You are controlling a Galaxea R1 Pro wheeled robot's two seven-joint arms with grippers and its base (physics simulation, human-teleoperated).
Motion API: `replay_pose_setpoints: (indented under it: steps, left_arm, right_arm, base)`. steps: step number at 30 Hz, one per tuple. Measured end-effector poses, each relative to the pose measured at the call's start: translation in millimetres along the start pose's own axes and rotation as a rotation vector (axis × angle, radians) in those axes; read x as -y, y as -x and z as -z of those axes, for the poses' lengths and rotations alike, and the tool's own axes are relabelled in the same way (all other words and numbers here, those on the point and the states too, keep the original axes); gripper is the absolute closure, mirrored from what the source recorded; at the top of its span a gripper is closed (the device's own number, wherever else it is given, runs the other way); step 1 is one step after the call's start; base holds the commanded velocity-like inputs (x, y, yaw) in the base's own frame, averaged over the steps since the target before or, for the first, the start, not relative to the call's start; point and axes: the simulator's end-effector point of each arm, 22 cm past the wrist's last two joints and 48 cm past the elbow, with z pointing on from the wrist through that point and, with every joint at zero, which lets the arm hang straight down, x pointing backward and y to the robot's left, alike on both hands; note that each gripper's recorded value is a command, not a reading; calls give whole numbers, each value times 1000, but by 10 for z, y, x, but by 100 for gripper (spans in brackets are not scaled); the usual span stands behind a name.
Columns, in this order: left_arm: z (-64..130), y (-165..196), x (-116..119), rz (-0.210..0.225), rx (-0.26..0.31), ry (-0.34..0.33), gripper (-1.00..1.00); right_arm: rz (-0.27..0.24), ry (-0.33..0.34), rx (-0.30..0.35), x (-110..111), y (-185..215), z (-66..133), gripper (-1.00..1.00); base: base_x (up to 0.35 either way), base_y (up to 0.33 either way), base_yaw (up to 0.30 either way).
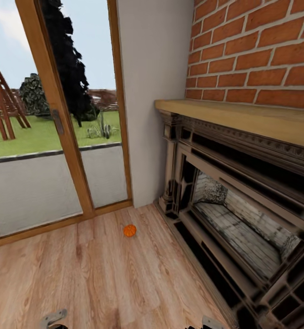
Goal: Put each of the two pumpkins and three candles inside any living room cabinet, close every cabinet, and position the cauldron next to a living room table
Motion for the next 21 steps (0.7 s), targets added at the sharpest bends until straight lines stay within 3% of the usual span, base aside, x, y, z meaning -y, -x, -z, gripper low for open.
replay_pose_setpoints:
  steps: [21]
  left_arm:
    - [0, 0, -3, 0, 0, 1, 100]
  right_arm:
    - [0, 0, 0, -1, -1, 0, -100]
  base:
    - [-10, 5, -280]
